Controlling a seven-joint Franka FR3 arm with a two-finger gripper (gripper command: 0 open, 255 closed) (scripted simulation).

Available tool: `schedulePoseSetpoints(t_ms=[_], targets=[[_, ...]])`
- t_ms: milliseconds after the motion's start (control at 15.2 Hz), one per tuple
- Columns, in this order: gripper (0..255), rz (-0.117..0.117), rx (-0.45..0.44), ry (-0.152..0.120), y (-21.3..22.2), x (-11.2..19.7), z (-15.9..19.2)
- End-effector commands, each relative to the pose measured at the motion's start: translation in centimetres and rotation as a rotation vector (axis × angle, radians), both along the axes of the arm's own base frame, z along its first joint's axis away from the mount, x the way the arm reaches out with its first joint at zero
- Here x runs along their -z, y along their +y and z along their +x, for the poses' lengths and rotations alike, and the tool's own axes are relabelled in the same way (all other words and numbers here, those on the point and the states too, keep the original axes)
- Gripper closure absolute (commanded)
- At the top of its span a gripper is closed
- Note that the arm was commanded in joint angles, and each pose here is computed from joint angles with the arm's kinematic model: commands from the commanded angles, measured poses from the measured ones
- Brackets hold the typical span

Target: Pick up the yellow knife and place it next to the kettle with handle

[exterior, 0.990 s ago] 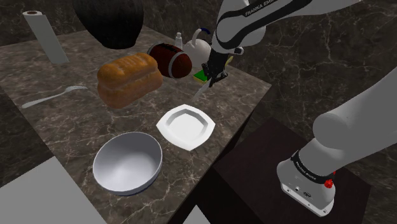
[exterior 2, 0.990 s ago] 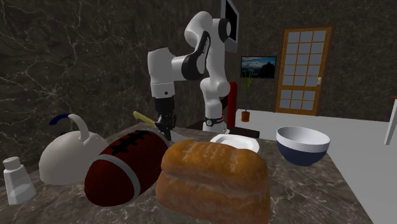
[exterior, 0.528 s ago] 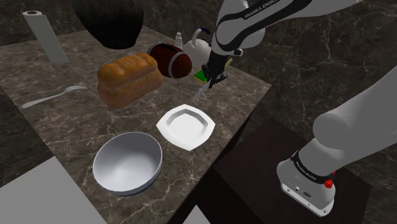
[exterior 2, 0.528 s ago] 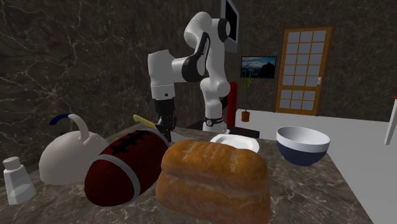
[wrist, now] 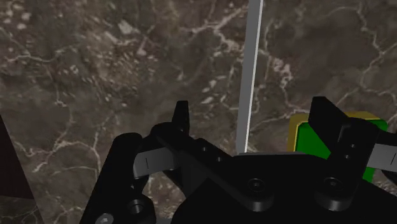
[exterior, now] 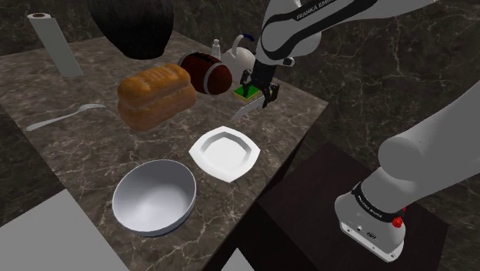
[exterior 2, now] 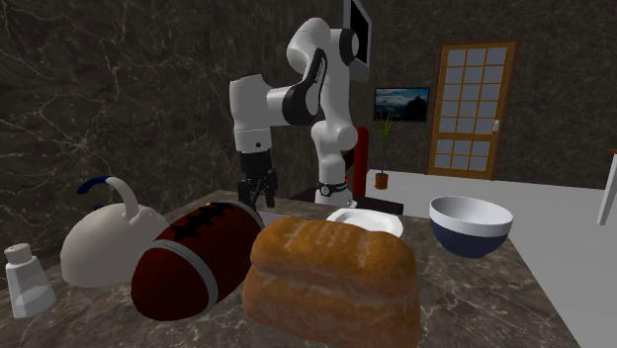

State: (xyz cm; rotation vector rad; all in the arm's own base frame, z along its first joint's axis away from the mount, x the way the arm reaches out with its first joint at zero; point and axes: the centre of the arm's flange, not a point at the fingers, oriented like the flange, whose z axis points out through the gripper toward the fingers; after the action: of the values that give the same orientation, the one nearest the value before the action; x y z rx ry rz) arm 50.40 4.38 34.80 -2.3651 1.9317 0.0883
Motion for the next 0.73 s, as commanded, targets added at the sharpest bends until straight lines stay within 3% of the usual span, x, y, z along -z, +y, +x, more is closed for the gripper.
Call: schedulePoseSetpoints(t_ms=[0,132,660], targets=[[0,0.0,0.0,0.0,-0.2,-2.0,0.0],[0,0.0,0.0,0.0,-0.5,-4.4,-0.1],[0,0.0,0.0,0.0,-0.5,-4.4,-0.1]])
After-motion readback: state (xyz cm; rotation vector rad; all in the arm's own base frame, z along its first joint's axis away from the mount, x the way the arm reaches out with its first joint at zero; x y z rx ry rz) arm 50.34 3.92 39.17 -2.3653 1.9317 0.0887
